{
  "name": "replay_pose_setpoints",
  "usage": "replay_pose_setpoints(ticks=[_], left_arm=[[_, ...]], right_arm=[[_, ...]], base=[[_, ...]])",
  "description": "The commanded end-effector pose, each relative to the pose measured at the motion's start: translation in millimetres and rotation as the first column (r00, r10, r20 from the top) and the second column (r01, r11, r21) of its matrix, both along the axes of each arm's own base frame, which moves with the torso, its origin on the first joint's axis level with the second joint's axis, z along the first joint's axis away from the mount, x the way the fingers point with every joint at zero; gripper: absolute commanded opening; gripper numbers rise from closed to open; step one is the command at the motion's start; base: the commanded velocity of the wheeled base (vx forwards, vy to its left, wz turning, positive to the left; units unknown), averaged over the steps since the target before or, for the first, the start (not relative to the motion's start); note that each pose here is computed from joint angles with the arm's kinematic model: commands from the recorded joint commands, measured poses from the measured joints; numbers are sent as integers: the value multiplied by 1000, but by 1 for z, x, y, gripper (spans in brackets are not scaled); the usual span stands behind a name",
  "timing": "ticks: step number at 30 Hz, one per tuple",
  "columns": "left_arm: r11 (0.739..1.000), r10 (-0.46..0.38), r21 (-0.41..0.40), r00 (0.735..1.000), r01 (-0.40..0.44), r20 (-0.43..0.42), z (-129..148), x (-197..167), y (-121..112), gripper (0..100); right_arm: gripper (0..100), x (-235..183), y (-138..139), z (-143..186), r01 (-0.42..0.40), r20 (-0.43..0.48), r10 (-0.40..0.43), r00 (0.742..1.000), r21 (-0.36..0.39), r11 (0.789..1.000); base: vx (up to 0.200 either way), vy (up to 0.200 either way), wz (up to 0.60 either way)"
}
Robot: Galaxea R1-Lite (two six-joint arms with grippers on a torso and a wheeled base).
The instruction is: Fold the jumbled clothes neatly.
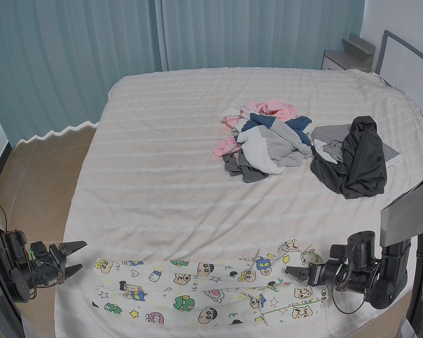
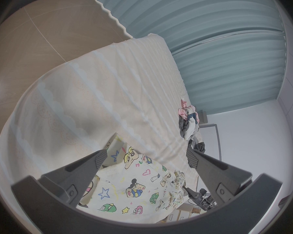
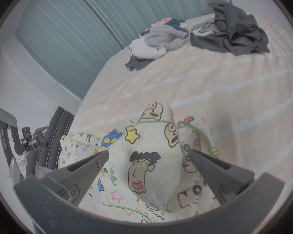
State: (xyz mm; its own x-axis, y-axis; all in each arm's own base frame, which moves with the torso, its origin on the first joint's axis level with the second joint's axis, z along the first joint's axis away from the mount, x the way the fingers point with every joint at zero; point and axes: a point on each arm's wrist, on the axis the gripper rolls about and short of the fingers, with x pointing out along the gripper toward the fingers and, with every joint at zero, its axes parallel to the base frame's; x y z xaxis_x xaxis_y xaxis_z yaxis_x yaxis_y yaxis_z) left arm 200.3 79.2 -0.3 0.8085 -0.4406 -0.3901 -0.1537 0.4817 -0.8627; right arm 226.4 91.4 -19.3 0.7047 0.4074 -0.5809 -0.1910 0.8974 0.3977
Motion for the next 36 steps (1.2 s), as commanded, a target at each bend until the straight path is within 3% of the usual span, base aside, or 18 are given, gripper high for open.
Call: replay_pose_setpoints(ticks=[1, 3, 6, 8, 11, 13, 18, 21, 23, 26, 27, 29, 30, 31, 36], left_arm=[[999, 10, 33, 1000, -10, -3, -2, -3, 0, 100], [995, 21, 102, 1000, -22, 10, -1, -3, 0, 100], [976, 51, 211, 998, -56, 30, 3, 0, -3, 100], [964, 58, 257, 997, -67, 46, 7, 2, -8, 100], [952, 51, 295, 995, -76, 90, 19, 5, -17, 100], [949, 26, 310, 992, -64, 124, 27, 6, -23, 100], [946, -29, 323, 987, -24, 159, 34, 10, -35, 100], [938, -42, 347, 984, -21, 175, 34, 13, -34, 100], [915, -73, 403, 978, -12, 195, 34, 15, -33, 100], [834, -152, 552, 958, -7, 242, 36, 17, -30, 100], [829, -156, 559, 957, -8, 244, 36, 17, -30, 100], [751, -177, 660, 951, -36, 253, 37, 21, -30, 100], [751, -177, 660, 951, -36, 253, 37, 21, -30, 100], [720, -159, 691, 956, -59, 247, 36, 28, -31, 100], [719, -149, 695, 971, -22, 185, 33, 46, -29, 100]], right_arm=[[100, -21, -21, 51, 78, 132, -85, 988, 55, 995], [100, -28, -28, 74, 117, 219, -135, 966, 94, 989], [100, -41, -39, 108, 222, 357, -256, 898, 134, 966], [100, -51, -43, 125, 243, 432, -277, 858, 134, 961], [100, -66, -47, 141, 245, 498, -281, 820, 138, 960], [100, -76, -52, 146, 262, 499, -294, 815, 134, 956], [100, -102, -60, 149, 275, 464, -292, 837, 105, 956], [100, -115, -63, 158, 269, 490, -284, 824, 103, 958], [100, -123, -66, 169, 264, 524, -281, 804, 108, 958], [100, -141, -70, 186, 251, 559, -268, 785, 108, 962], [100, -142, -70, 186, 251, 559, -268, 785, 108, 962], [100, -158, -74, 192, 239, 536, -246, 808, 83, 967], [100, -158, -74, 192, 239, 536, -246, 808, 83, 967], [100, -169, -77, 195, 220, 533, -225, 816, 74, 973], [100, -181, -78, 208, 121, 529, -143, 837, 76, 990]], base=[[0, 0, 0], [0, 0, 0], [0, 0, 0], [0, 0, 0], [0, 0, 0], [0, 0, 0], [0, 0, 0], [-200, 0, 0], [-200, 0, 0], [-200, 0, 0], [-200, 0, 0], [-200, 0, 0], [-200, 0, 0], [0, 0, 0], [0, 0, 0]])
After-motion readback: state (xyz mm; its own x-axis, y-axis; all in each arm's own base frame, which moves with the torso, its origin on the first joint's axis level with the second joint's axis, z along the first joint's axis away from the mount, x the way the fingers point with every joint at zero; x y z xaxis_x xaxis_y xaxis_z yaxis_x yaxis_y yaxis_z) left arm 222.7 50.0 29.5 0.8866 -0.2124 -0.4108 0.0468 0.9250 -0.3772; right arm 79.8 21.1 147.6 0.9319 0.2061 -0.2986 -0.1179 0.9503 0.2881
